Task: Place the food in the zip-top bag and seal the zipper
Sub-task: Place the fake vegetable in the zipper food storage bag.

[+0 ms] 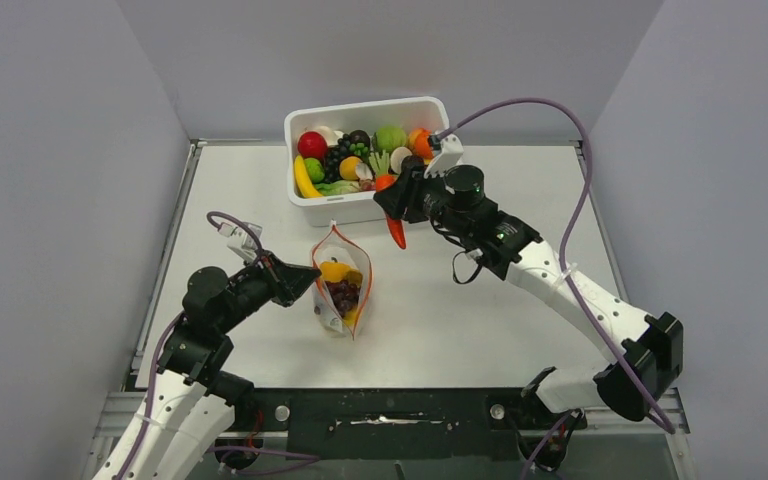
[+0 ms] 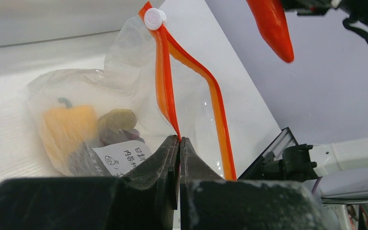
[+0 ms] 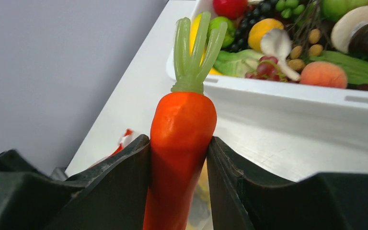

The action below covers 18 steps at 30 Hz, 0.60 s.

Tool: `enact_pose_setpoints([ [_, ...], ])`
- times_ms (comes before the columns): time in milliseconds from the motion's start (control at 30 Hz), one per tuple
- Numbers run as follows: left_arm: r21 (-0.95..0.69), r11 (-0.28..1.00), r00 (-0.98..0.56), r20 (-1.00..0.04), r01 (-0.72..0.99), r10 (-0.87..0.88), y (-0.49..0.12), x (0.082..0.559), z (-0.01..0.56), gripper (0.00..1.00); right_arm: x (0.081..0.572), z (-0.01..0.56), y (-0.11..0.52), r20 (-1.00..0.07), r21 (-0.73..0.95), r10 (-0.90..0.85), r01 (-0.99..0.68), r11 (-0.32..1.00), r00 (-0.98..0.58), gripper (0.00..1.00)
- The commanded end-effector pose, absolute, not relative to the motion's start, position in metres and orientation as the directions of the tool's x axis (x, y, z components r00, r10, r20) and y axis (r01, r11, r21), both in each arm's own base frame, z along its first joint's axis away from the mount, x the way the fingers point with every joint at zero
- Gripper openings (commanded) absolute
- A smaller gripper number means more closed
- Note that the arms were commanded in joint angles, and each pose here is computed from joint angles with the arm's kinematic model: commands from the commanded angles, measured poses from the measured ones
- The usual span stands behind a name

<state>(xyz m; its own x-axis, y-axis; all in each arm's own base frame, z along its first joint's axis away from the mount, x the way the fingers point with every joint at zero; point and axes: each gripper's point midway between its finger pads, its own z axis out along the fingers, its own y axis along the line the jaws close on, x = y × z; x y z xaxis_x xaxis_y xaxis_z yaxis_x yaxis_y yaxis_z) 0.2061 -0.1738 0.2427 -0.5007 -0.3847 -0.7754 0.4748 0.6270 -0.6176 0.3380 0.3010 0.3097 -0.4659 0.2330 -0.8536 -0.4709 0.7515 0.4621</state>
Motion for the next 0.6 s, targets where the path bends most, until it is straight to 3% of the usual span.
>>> enact_pose_setpoints([
  [0,-0.653,0.549,-0.428,-0.757,0.522,-0.494,-0.177,0.208,0.297,0.00,0.298,0.346,0.318,-0.830,0.546,0.320,-0.547,0.635,-0.457,0.33],
  [267,-0.671,0.554,-0.418,-0.741,0.493,-0.525,-0.175,0.217,0.297,0.00,0.251,0.334,0.352,-0.828,0.549,0.273,-0.606,0.576,-0.491,0.33],
  [567,-0.703,0.504,-0.442,-0.709,0.502,-0.550,-0.179,0.212,0.294,0.00,0.234,0.299,0.371,-0.813,0.545,0.195,-0.599,0.586,-0.549,0.32],
])
